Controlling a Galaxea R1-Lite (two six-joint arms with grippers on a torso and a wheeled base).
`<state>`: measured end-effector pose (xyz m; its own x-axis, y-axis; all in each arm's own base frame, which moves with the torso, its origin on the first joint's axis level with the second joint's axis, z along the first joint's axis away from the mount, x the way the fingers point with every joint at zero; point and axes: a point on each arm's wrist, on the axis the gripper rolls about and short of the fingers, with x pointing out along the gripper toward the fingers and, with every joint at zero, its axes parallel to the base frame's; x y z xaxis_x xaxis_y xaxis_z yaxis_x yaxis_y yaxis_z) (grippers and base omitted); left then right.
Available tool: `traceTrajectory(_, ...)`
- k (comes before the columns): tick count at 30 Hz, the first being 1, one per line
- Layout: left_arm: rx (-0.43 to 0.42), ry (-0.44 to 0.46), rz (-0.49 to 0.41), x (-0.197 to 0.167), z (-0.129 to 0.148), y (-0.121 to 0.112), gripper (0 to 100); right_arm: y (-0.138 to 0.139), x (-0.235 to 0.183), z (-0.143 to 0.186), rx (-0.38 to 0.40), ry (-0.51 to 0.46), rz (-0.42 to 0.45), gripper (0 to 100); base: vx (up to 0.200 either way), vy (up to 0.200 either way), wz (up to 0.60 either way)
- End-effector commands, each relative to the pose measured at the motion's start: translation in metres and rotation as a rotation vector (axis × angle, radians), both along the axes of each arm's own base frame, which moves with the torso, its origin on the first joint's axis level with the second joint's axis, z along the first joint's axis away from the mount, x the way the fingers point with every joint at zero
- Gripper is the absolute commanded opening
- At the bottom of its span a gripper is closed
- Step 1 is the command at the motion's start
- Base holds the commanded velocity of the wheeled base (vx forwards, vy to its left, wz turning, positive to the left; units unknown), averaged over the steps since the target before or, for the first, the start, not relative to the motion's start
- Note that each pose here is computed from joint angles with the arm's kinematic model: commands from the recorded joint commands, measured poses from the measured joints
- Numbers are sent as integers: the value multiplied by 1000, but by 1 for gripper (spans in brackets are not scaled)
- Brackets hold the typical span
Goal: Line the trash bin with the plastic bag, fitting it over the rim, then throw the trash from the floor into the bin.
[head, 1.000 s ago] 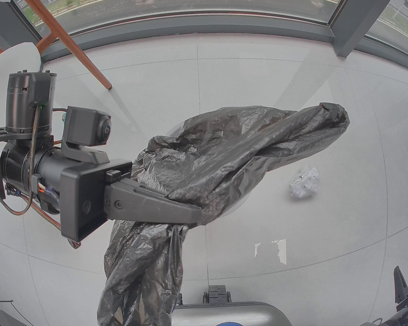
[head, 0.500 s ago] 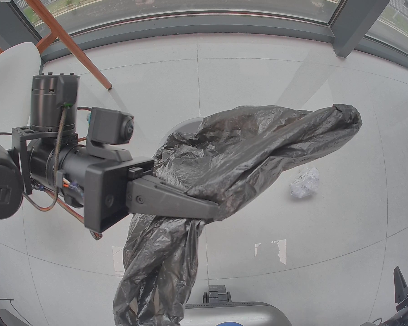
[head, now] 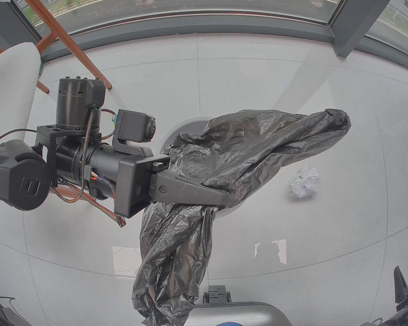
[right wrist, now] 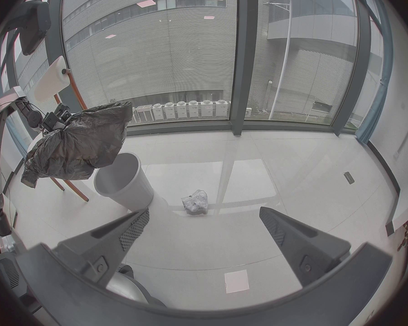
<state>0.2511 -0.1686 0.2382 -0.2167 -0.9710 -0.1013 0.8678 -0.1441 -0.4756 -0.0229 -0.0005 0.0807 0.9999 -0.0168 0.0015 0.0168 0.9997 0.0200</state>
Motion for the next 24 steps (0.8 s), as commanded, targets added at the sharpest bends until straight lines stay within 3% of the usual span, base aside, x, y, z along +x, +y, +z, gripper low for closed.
traceTrajectory(1, 5, 11, 9, 8, -5, 0, 0, 0, 0, -5, 0, 0, 3, 100, 0, 0, 0)
traceTrajectory(14, 4, 28, 4, 21, -12, 0, 0, 0, 1, -5, 0, 8, 5, 100, 0, 0, 0)
traceTrajectory(20, -40, -36, -13, 45, -29, -13, 0, 0, 0, -5, 0, 8, 5, 100, 0, 0, 0)
traceTrajectory(24, -36, 1, -15, 48, -30, -16, 0, 0, 0, -5, 0, 8, 5, 100, 0, 0, 0)
